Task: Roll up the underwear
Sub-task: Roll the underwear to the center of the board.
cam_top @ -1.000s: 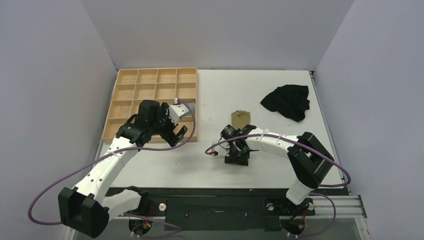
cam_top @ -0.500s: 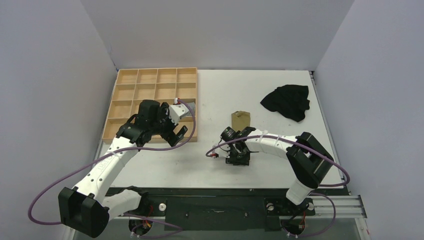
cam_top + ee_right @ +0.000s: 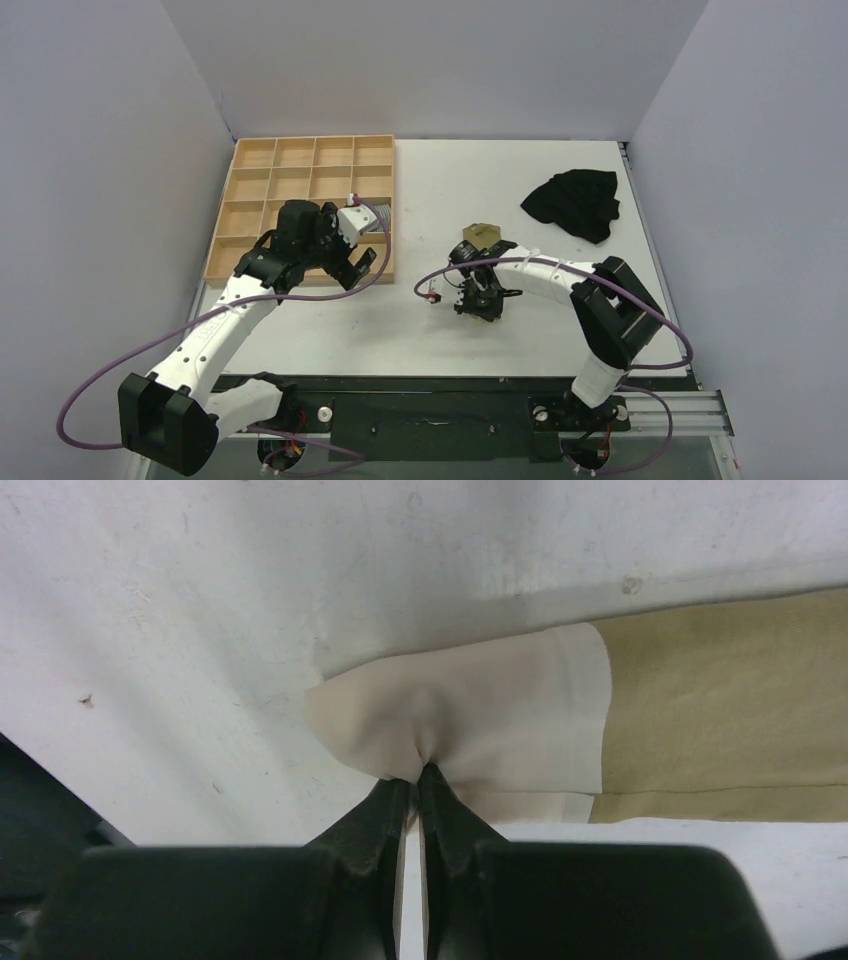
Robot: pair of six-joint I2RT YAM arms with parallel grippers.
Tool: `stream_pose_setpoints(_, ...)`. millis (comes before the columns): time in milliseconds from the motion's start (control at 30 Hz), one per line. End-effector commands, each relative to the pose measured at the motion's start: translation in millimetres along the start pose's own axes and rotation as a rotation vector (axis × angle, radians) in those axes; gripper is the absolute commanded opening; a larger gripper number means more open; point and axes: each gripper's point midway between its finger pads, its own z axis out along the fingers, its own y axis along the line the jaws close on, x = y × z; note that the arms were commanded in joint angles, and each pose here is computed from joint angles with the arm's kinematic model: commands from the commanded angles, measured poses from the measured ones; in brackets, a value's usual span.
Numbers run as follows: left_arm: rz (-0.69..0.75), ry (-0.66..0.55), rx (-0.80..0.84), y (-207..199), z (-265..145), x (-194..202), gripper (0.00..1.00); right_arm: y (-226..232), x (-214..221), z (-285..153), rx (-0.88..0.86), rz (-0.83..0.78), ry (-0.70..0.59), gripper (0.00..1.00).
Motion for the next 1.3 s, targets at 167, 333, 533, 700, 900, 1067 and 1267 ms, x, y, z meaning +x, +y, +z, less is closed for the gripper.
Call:
stream_pose_setpoints(167,-0.038,-0.099,0.124,-20,11,-16,0.97,6,-13,-22,-0.366,0.094,-0.111,0.0)
stream_pose_setpoints(333,0.006,-0.094,0.227,-47,20,-8,0.97,3,-16,-30,-0.536,0.129,-0.152,0.0)
stream_pose_setpoints(533,0.12,-0.052,0.355,-94,39,-2,0.97,-2,-18,-43,-0.689,0.176,-0.166,0.0)
stream_pose_setpoints(700,0.21,-0.024,0.435,-133,62,-10,0.97,-13,-20,-39,-0.73,0.236,-0.178,0.0)
stream_pose_setpoints(900,0.274,-0.034,0.48,-178,99,-26,0.97,-19,-27,-36,-0.765,0.268,-0.196,0.0)
stream_pose_setpoints(1067,0.292,-0.099,0.472,-205,127,-41,0.97,-19,-30,-31,-0.789,0.283,-0.198,0.0)
stream_pose_setpoints(1267,0.309,-0.144,0.427,-216,157,-46,0.98,-19,-30,-28,-0.798,0.295,-0.194,0.0)
